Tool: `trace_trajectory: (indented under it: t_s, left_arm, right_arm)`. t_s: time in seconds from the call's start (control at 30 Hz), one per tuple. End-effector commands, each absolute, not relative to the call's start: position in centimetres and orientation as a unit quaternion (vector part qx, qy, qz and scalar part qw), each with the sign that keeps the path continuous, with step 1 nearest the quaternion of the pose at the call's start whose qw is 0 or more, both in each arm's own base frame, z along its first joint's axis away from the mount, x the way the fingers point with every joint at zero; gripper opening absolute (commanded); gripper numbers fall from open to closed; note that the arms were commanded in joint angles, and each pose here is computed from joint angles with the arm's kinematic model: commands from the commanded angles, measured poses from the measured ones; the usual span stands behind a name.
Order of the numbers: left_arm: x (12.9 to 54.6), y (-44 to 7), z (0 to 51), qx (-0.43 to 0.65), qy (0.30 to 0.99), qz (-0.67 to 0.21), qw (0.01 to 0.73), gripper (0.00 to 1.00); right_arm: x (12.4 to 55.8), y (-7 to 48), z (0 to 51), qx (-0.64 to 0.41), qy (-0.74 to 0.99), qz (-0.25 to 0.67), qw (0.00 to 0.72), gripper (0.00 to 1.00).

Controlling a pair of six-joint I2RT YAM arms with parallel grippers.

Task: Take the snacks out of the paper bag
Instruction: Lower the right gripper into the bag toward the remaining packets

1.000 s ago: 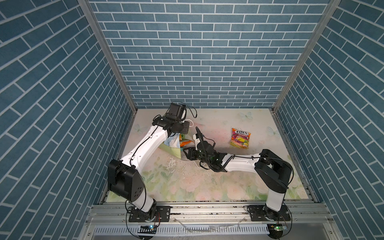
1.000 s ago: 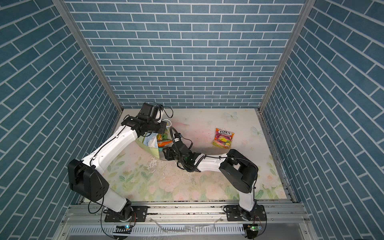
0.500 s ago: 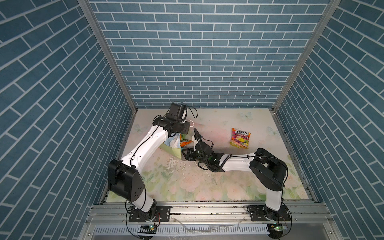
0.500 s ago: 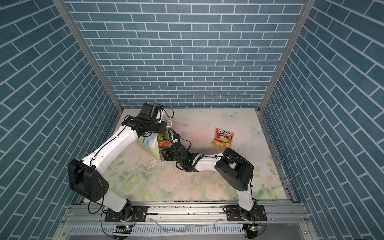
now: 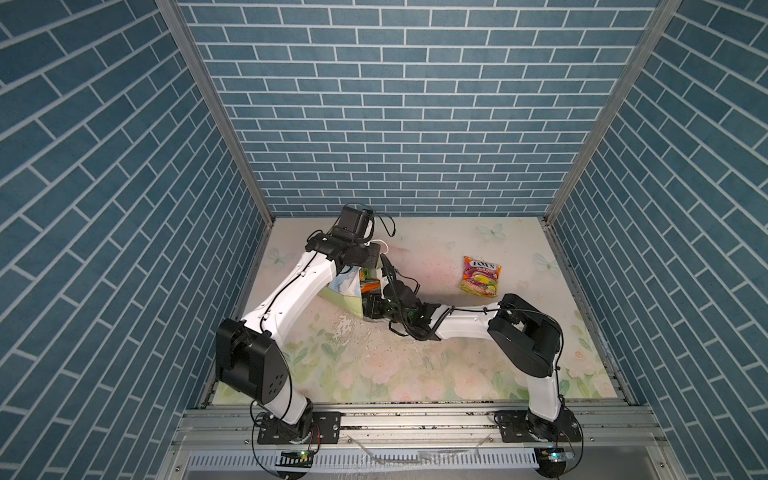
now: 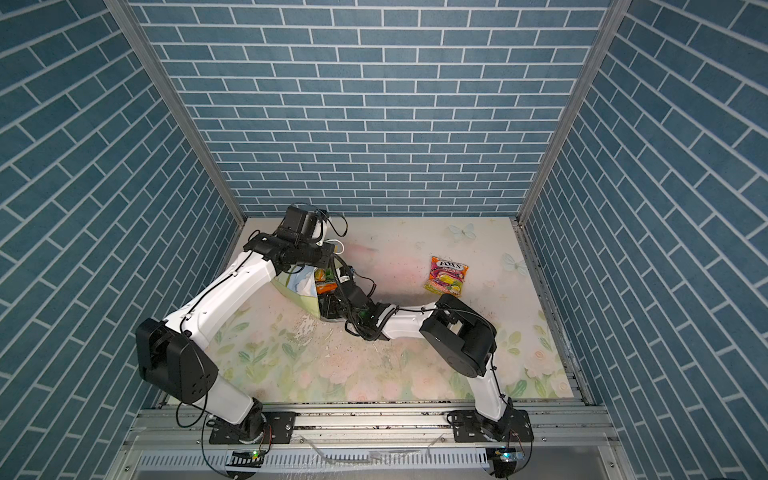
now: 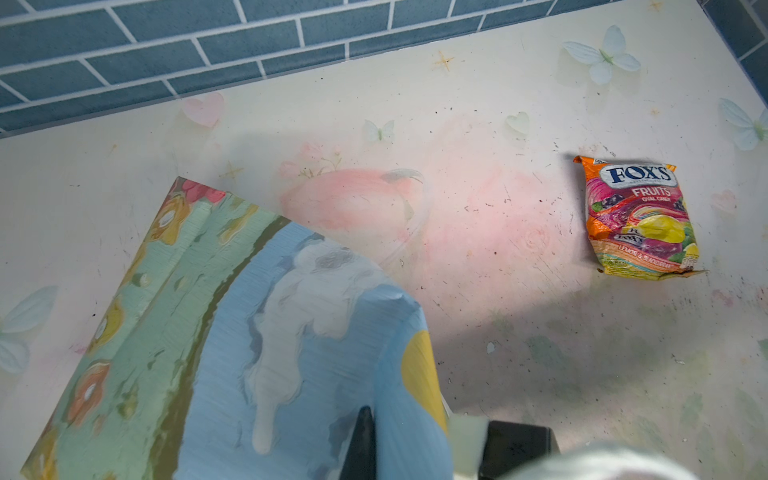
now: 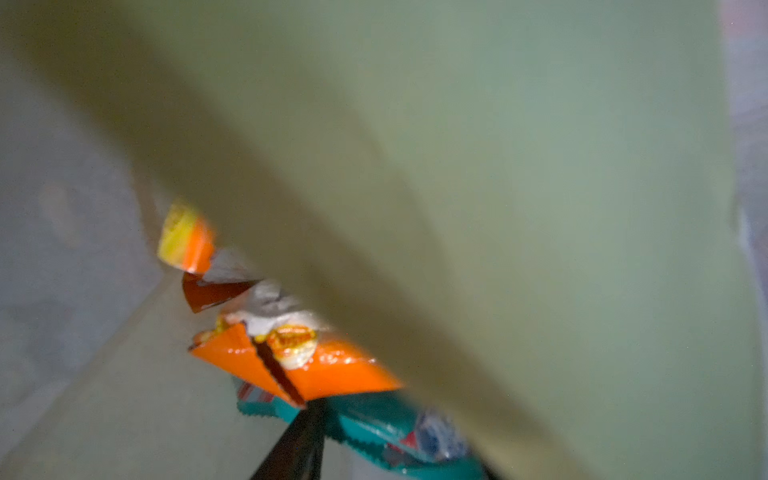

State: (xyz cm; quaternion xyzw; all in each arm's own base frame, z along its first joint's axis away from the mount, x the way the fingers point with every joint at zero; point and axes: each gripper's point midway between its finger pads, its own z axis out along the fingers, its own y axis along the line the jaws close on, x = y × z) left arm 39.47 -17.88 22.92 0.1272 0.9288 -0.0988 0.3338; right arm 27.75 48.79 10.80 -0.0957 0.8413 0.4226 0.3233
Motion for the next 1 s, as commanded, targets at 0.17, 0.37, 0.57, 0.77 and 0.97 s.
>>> trace_trajectory:
  t_s: [0.17, 0.37, 0.57, 0.77, 0.97]
  left_arm:
    - [39.7, -19.2, 25.7, 0.133, 0.908, -0.131, 0.374, 0.00]
    - [39.7, -19.0, 25.8, 0.131, 0.909, -0.126, 0.375, 0.00]
    - [39.7, -19.0, 25.8, 0.130, 0.909, -0.125, 0.375, 0.00]
    - [39.8, -18.9, 25.4, 0.129, 0.911, -0.122, 0.372, 0.00]
    - [39.8, -18.9, 25.6, 0.129, 0.911, -0.122, 0.371, 0.00]
  right_arm:
    - [27.9, 49.0, 10.9, -0.090, 0.842, 0.418, 0.328, 0.26]
    - [28.0, 48.2, 11.3, -0.088, 0.843, 0.408, 0.339, 0.11]
    - [28.0, 47.3, 11.8, -0.090, 0.844, 0.396, 0.350, 0.00]
    - [28.1, 46.5, 12.7, -0.095, 0.846, 0.380, 0.362, 0.00]
    - [28.2, 45.9, 13.4, -0.103, 0.848, 0.362, 0.373, 0.00]
